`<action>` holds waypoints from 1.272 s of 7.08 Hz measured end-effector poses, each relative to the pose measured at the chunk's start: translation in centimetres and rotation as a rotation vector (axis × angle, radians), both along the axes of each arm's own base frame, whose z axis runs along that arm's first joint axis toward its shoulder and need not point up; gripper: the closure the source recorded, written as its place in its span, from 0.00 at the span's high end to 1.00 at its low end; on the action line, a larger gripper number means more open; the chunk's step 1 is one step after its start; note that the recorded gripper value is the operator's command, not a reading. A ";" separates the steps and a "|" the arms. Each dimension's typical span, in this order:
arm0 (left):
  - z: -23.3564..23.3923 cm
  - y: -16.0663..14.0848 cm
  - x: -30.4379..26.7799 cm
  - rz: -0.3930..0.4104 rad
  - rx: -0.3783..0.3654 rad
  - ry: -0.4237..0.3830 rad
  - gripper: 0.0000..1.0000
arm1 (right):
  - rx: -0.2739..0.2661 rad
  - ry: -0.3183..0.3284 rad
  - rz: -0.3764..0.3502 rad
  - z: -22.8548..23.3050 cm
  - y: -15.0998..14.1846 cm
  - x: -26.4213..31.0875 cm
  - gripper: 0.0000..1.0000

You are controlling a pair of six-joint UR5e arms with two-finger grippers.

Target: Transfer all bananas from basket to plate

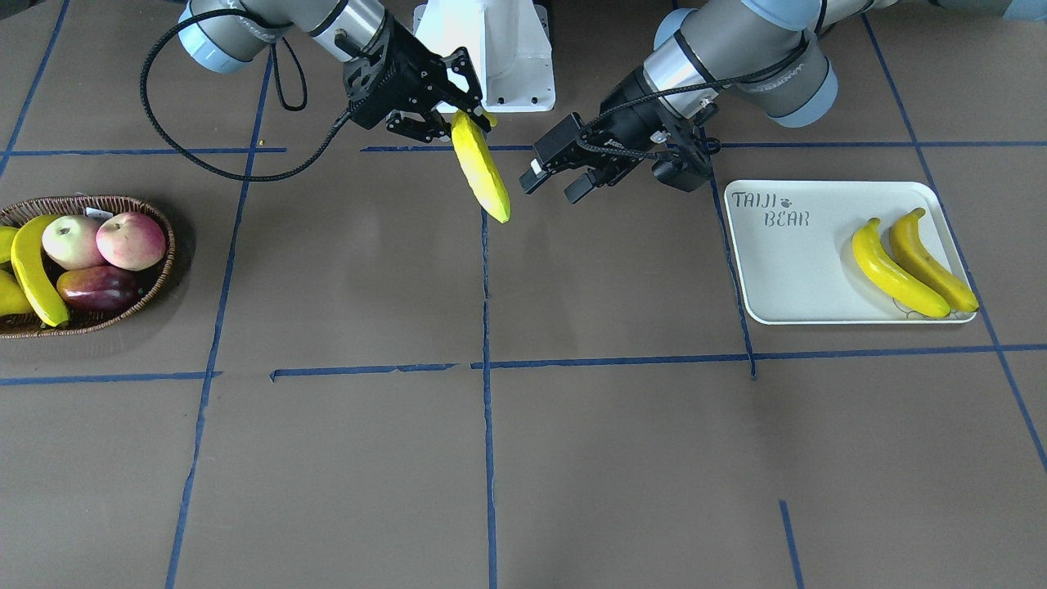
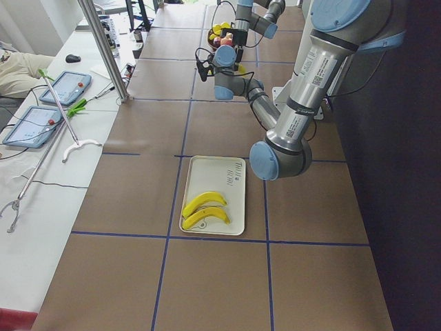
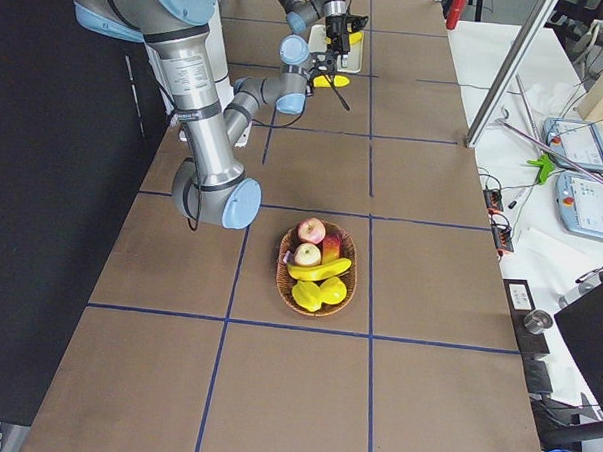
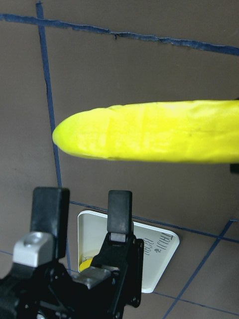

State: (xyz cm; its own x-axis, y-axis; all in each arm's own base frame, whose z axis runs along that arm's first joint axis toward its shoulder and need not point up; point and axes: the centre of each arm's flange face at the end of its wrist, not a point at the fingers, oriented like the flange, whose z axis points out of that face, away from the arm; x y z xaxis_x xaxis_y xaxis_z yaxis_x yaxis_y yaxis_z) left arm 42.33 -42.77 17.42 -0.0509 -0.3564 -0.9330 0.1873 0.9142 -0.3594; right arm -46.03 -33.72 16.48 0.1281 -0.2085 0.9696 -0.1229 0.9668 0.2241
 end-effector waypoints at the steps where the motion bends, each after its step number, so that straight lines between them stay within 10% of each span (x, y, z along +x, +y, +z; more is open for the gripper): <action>1: -0.4 0.1 0.4 0.005 -0.013 0.006 0.99 | 0.000 -0.001 0.000 0.0 0.1 -0.1 0.02; 6: -1.6 2.3 3.1 0.024 -0.015 0.020 0.79 | 0.008 -0.010 0.015 -0.6 0.8 -0.8 0.02; 9: -1.9 2.8 3.3 0.021 -0.050 0.032 0.13 | 0.008 -0.010 0.015 -0.8 0.9 -1.0 0.02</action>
